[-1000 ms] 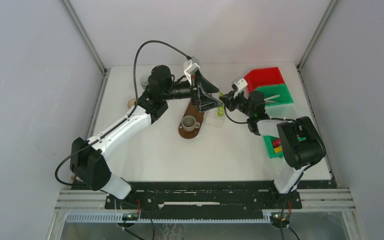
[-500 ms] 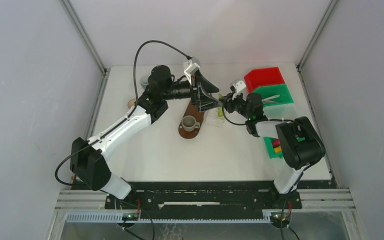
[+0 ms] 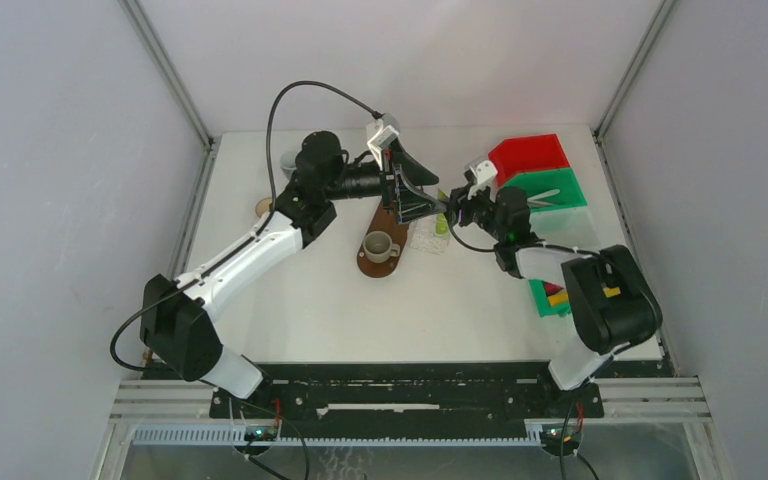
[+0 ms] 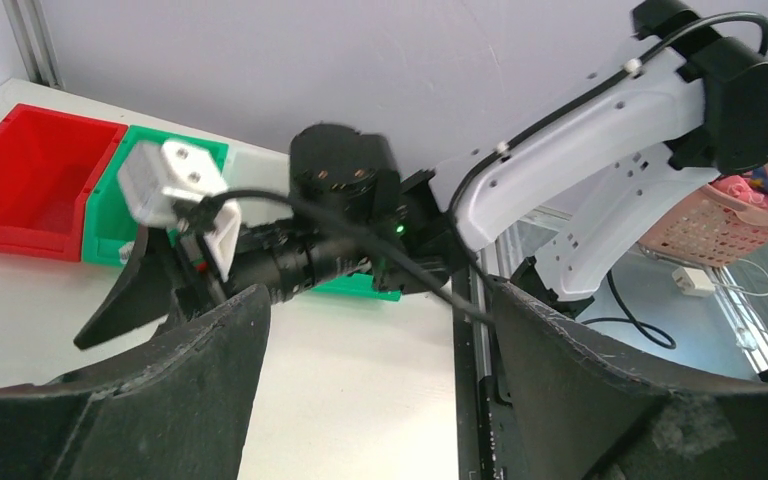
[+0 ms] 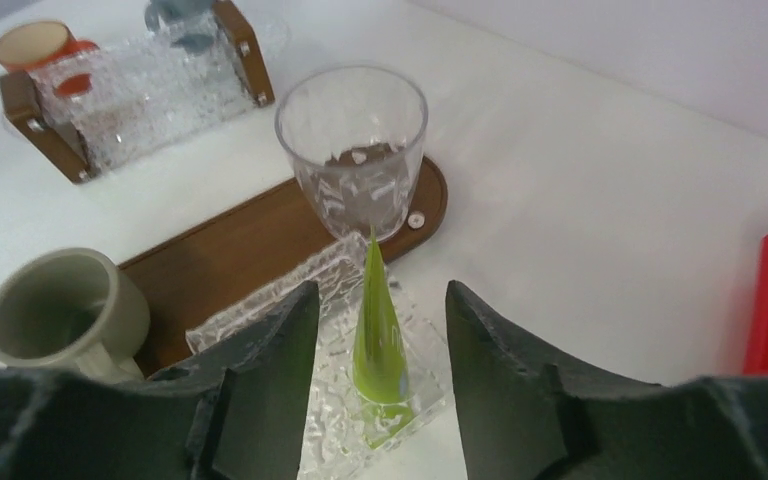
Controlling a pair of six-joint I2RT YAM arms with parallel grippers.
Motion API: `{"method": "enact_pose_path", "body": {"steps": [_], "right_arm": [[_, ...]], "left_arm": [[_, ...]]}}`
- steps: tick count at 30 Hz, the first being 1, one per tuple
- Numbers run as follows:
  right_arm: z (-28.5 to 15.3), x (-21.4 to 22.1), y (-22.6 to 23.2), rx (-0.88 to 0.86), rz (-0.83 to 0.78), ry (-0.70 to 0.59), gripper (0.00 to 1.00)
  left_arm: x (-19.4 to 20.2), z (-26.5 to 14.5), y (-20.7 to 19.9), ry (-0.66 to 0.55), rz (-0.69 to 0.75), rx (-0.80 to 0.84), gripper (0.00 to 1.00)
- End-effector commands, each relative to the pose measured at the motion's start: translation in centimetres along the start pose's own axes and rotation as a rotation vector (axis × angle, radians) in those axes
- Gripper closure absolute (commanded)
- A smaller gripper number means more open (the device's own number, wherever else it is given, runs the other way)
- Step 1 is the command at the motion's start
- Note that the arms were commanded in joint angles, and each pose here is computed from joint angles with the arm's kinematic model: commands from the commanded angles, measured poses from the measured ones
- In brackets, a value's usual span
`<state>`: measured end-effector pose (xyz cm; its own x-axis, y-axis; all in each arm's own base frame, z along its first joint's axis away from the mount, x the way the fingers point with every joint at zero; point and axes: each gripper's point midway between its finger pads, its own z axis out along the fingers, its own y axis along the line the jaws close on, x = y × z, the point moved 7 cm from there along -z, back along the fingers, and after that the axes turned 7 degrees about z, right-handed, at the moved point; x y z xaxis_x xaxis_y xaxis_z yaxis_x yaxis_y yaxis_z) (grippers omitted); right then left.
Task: Prepare toiletry sets of a toothbrush and toothpaste on the tray
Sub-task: Place the toothpaste in the toothpaste holder.
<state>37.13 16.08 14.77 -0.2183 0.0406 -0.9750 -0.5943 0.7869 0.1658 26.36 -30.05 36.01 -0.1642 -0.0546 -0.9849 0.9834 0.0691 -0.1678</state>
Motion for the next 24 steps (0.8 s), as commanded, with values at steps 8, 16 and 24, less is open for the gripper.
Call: {"method": "enact_pose_path", "body": {"steps": [8,16,24], "right_arm": [[-5.2,-8.0,3.0,0.047,-0.001,-0.111,0.16],[-13.2,-8.8,4.1,0.230,0.214,-0.055,0.00],[-21.1,-6.2,1.8,0.508,0.505,-0.159,0.00]], "left_arm": [[-1.5,-0.9,-1.6,-0.059,0.058,0.027,0.13],[-1.8,-0.9,-2.1,-0.074,0.066,0.039,0.13],[-2.0,-0.9,-2.5,-0.080,0.078,0.051,0.12]]}}
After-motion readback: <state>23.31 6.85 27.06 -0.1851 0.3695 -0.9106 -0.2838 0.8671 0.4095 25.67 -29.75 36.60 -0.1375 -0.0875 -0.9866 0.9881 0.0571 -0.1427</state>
